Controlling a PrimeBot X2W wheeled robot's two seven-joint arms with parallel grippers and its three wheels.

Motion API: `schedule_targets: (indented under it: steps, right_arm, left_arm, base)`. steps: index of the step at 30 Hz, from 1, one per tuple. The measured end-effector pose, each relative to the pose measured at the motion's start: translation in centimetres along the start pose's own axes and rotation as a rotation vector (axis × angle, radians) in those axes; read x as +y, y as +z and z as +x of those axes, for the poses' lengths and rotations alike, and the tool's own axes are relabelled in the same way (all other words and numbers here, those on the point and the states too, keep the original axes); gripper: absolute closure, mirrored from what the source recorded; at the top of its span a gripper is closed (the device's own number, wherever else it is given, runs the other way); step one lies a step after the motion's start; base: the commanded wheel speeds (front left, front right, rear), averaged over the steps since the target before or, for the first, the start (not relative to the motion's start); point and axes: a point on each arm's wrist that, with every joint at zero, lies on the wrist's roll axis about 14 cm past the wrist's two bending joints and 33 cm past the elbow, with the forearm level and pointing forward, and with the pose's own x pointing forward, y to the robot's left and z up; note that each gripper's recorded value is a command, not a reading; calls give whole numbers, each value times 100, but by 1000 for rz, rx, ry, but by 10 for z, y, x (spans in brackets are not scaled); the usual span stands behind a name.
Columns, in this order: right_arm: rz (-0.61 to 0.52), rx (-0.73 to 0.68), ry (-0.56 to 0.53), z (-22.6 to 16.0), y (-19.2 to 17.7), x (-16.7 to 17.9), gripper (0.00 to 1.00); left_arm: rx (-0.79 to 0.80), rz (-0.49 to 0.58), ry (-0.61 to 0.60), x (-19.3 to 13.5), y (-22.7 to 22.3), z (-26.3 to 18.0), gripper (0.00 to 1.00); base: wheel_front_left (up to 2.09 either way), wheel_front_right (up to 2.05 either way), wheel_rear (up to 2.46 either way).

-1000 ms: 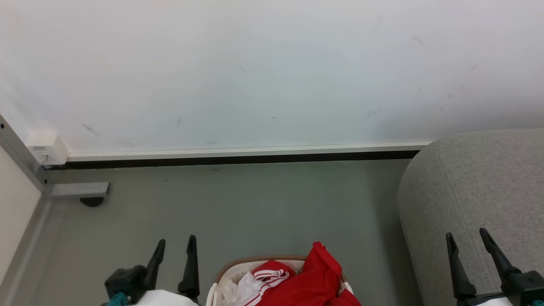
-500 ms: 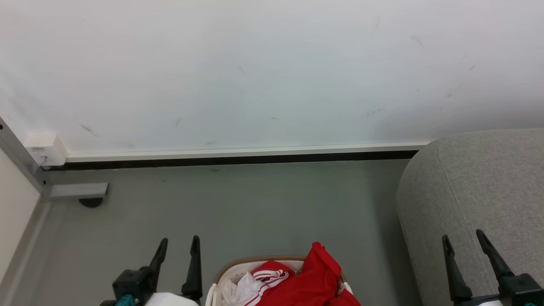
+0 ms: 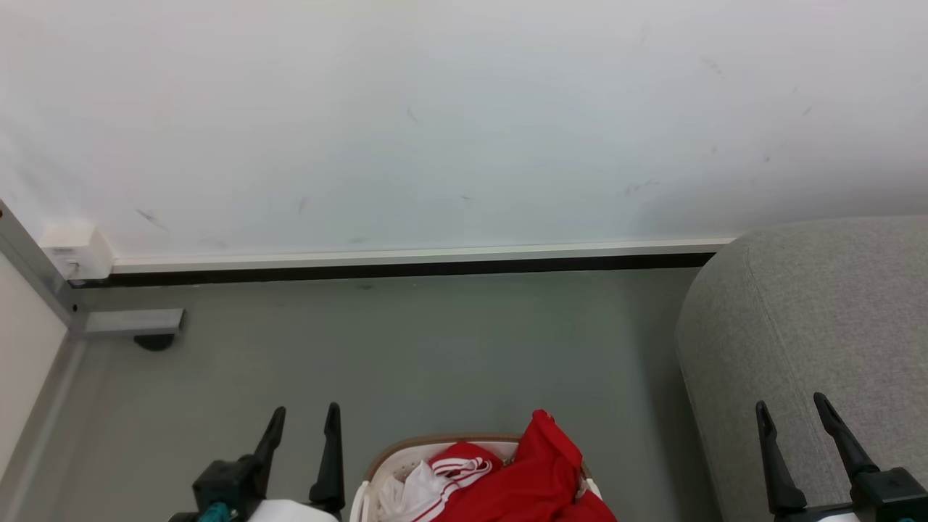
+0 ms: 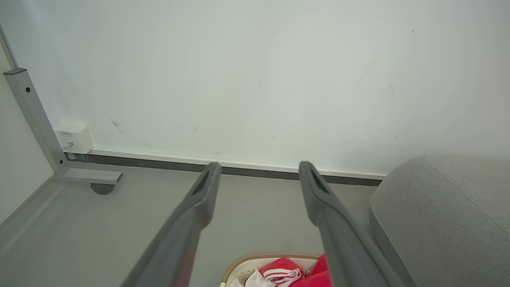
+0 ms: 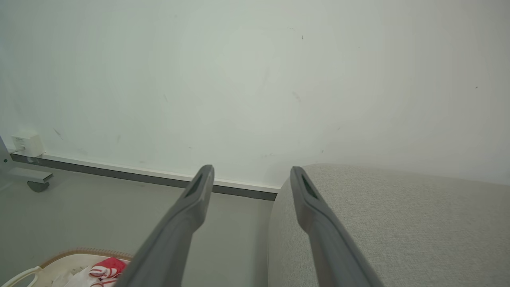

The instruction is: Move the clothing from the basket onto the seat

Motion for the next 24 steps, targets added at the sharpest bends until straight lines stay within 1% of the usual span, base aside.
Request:
schedule_targets:
  steps: [8,11,15,19,24]
  right_arm:
    - [2,10,-2,3,-4,-1,0]
    - [9,0,-10,13,-1,-3,0]
    - [15,-21,-20,33,3,-6,0]
    - [26,-25,-22,57,-1,-7,0]
    - [28,-13,-25,86,-15,-11,0]
  left_arm:
    - [18,-2,-7,-2,-6,4,0]
    - [31,4,-34,-8,-12,15,0]
    - [55,6,-104,-25,-22,38,0]
    - [124,15,-191,-45,-50,63,0]
    - [280,46,-322,-74,-111,79,0]
  base:
    - [0,0,0]
    - [0,0,0]
    - [0,0,0]
    - [0,0,0]
    - [0,0,0]
